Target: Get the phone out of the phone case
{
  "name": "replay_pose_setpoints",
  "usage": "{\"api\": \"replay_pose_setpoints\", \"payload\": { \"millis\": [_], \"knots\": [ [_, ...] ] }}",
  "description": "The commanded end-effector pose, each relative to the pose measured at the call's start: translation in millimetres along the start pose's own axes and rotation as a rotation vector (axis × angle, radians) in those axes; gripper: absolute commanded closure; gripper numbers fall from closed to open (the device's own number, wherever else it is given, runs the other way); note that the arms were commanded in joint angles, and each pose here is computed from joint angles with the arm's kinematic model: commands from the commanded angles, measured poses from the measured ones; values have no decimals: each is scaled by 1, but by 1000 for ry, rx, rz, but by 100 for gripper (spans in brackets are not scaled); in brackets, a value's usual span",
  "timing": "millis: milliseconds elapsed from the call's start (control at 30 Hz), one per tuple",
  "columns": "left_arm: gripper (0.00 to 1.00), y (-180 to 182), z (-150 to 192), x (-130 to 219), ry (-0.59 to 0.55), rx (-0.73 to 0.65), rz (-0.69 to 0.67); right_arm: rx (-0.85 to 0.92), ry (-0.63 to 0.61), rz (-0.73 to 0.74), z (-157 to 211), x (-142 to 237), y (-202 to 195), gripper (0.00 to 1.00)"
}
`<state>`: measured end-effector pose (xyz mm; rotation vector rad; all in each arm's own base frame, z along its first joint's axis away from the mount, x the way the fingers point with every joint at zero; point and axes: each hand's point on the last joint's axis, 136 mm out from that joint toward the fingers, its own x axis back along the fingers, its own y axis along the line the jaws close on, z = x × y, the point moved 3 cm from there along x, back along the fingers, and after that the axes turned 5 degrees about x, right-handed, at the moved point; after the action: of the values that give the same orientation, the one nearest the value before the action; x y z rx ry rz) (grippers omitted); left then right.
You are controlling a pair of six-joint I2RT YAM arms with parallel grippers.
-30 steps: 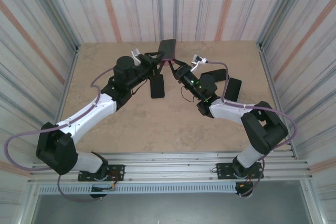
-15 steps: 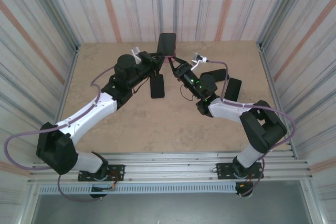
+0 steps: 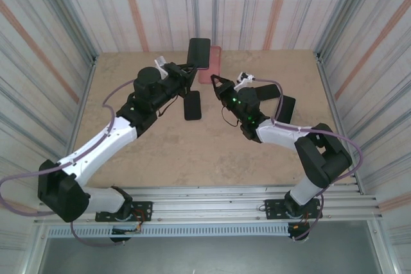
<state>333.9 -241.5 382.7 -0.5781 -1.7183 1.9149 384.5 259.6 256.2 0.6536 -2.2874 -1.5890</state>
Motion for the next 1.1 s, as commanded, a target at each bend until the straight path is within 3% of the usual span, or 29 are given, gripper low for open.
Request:
{"api": "replay_pose_setpoints", "payload": {
  "millis": [0,367,533,700,800,1067],
  "knots": [
    [100,-26,-6,27,-68,-65,76,-12,-18,-17,-16,-8,7,100],
    [100,21,-69,41,-56,-252,-13,-24,115,1,-16,-36,-12,100],
    [100,67,-105,51,-44,-286,-104,-48,172,40,1,-43,-20,99],
    [100,122,-154,76,-95,-260,-152,-39,214,111,43,-48,-29,99],
    [100,143,-178,87,-58,-256,-163,-28,218,148,71,-50,-31,99],
    [100,179,-229,93,-49,-283,-165,-21,277,197,142,-66,-37,99]
  ]
}}
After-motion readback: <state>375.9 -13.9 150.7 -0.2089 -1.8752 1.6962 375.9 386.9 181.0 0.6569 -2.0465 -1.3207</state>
